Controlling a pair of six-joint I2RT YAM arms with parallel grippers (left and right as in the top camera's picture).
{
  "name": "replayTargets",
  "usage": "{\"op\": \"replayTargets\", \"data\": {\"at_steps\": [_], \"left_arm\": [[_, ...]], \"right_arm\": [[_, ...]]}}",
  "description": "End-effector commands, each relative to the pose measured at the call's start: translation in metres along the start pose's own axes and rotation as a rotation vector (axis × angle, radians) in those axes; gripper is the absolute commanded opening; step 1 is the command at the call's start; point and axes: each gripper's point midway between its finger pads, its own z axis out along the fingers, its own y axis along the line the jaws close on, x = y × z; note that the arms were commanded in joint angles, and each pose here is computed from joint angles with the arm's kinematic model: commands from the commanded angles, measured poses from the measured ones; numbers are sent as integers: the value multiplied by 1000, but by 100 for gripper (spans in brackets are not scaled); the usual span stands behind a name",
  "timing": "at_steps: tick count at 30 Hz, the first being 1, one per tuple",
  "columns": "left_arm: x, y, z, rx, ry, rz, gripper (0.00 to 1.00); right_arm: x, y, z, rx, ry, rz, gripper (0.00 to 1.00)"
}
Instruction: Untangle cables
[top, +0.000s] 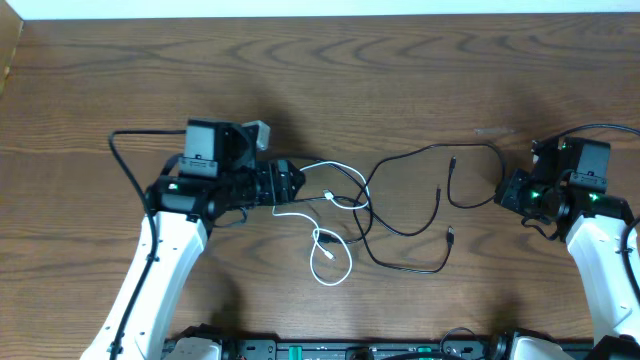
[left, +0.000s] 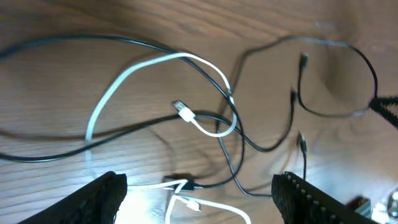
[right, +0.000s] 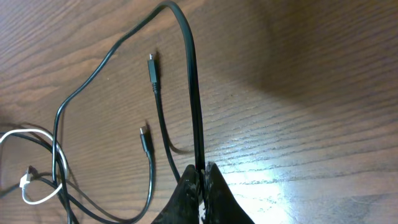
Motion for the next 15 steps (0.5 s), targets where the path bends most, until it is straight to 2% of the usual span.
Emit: {"op": "replayTargets", "data": {"at_steps": [1,7,15], "left_arm": [[10,-13,12,22,49,50,79],[30,-32,50,49,155,116,79],[58,-54,111,75,268,122,79]], "right_arm": [[-1,0,-3,3,-10,3,1],[4,-1,-3,9,12,11,1],[6,-2,-3,11,18,13,1]]}}
